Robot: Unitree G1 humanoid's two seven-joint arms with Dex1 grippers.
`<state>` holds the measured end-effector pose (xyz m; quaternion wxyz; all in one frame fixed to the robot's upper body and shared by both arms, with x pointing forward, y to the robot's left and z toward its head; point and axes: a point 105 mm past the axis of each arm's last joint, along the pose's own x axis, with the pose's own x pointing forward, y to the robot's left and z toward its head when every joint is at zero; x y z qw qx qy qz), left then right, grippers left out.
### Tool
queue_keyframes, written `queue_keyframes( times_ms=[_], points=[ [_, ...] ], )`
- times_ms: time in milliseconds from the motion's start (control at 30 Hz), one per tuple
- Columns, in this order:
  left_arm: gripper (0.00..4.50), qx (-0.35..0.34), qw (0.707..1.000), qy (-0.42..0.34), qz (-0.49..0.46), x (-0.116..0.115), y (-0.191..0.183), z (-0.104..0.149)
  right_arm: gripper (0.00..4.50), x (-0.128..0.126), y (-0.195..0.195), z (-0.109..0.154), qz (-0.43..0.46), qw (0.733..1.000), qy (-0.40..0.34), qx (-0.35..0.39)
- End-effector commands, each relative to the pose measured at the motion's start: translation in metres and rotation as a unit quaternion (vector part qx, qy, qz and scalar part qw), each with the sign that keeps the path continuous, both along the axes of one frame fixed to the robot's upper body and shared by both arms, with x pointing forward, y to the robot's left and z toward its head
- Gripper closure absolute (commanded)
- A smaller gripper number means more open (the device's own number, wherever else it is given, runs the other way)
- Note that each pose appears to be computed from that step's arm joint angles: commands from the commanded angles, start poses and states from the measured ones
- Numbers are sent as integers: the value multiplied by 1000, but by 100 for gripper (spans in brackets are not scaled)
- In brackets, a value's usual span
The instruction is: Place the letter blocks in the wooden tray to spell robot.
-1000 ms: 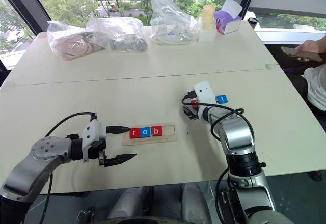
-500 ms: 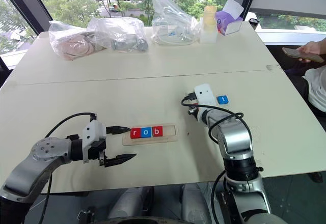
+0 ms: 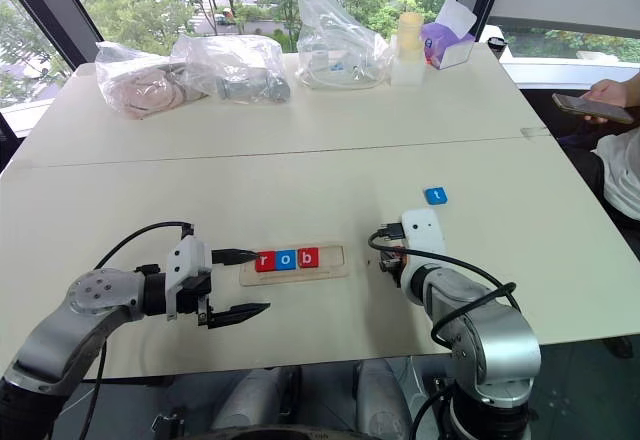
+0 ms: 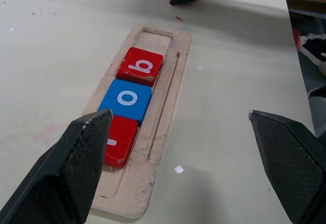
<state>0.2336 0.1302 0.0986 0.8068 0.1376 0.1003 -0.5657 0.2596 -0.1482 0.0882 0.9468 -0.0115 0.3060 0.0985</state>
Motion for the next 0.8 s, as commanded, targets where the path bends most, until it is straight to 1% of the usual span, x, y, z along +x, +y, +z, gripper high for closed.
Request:
queue_keyframes(
  times_ms=[33, 67, 100, 133, 167, 233, 300, 333, 367, 433, 500, 633, 800],
  points=[
    [0, -3, 1000, -16, -15, 1, -5, 6, 180, -3, 3, 0, 12, 1000, 5, 10],
    [0, -4, 1000, -17, -15, 2, -5, 6, 133, -1, 3, 8, 49, 999, -4, -8],
    [0, -5, 1000, -17, -15, 2, -6, 6, 69, 0, 3, 13, 77, 997, -8, -22],
    [0, -5, 1000, -18, -15, 3, -6, 7, 23, 4, 2, 24, 122, 991, -28, -47],
    [0, -5, 1000, -18, -16, 3, -6, 6, 4, 5, 1, 32, 153, 985, -40, -64],
    [0, -5, 1000, -19, -16, 4, -6, 6, 4, 7, 1, 42, 208, 974, -52, -72],
    [0, -5, 1000, -22, -15, 5, -7, 7, 4, 12, -6, 51, 296, 947, -81, -100],
    [0, -6, 1000, -23, -15, 6, -7, 7, 4, 9, -8, 52, 358, 923, -87, -111],
    [0, -6, 1000, -25, -15, 7, -8, 8, 4, 5, -11, 51, 404, 903, -87, -119],
    [0, -6, 999, -27, -16, 7, -8, 8, 4, 5, -26, 42, 459, 877, -64, -127],
    [0, -6, 999, -28, -16, 8, -8, 8, 4, 7, -35, 37, 484, 863, -55, -134],
    [0, -7, 999, -30, -12, 6, -7, 9, 4, 20, -46, 19, 535, 832, -28, -145],
    [0, -8, 999, -34, -6, 6, -7, 9, 4, 31, -43, 11, 552, 821, -38, -141]
  ],
)
